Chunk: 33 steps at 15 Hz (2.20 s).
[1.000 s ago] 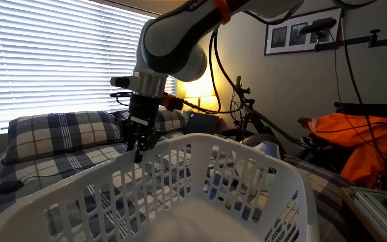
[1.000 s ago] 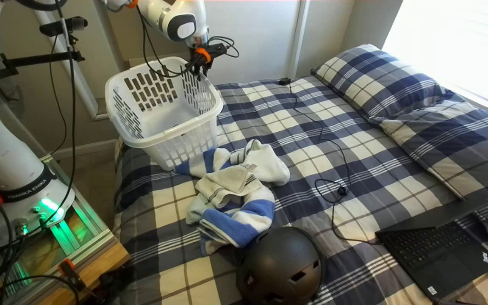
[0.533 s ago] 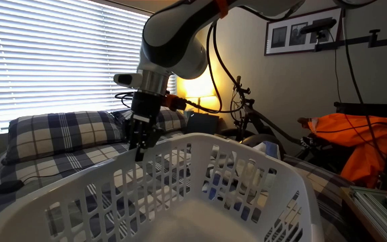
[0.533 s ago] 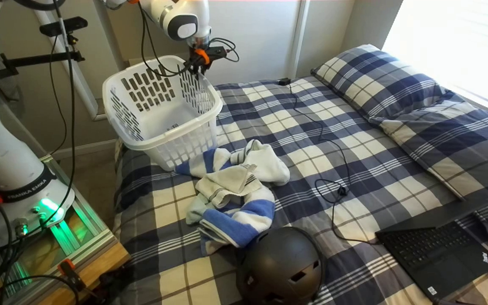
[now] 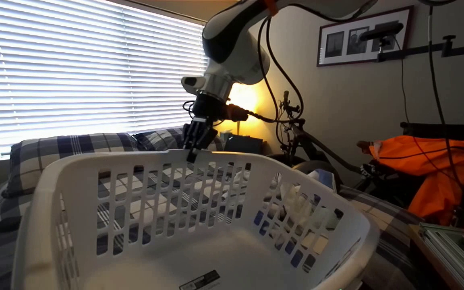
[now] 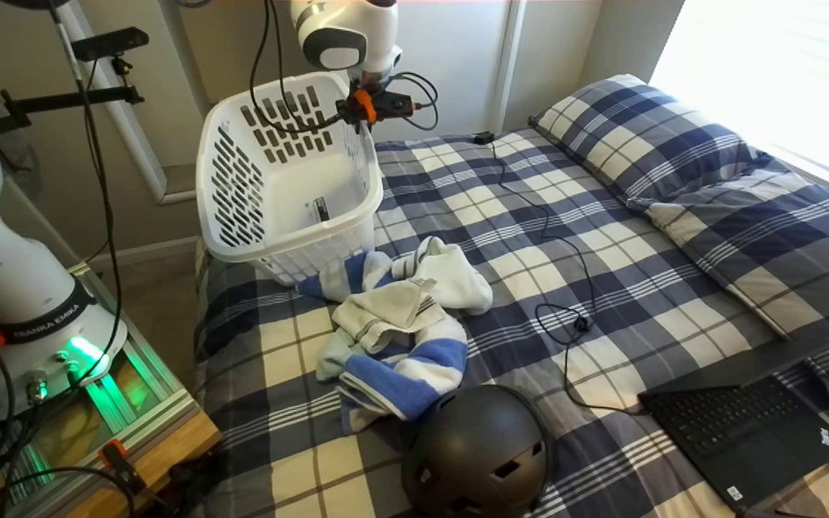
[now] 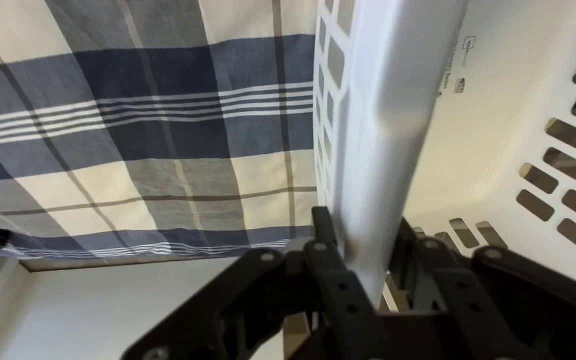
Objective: Pick up the white basket and move it to be vertical with the left side of the bed
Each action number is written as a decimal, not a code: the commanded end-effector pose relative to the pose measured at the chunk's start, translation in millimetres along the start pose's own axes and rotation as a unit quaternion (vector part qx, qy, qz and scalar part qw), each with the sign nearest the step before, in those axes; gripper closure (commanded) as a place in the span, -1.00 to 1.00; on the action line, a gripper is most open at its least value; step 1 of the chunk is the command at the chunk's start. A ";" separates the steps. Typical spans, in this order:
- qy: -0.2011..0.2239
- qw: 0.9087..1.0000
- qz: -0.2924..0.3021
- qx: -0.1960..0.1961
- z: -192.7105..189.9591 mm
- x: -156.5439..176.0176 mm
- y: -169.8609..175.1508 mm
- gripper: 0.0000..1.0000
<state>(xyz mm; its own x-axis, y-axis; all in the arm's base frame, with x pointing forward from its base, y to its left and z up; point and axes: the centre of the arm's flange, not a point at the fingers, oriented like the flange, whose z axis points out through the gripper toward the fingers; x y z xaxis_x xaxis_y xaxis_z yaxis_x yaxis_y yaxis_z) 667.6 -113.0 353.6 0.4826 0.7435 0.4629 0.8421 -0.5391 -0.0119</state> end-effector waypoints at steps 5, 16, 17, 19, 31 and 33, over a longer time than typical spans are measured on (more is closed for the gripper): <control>0.125 0.981 0.150 -0.013 -62.3 -110.6 0.6 0.86; 0.136 0.971 0.194 -0.040 -53.7 -99.2 30.9 0.86; 0.136 0.964 0.224 -0.041 -53.0 -97.7 37.7 0.86; 0.122 0.955 0.264 -0.050 -52.9 -97.7 55.1 0.86; 0.135 0.843 0.519 -0.041 -34.3 -92.7 136.4 0.86; 0.140 0.818 0.557 -0.035 -21.4 -88.7 143.5 0.86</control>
<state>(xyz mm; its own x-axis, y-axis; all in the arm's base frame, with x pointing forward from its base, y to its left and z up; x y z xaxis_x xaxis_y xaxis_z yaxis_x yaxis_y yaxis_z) 704.6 -262.3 322.9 0.8749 -0.2042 0.4391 0.0079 -0.9006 -0.4345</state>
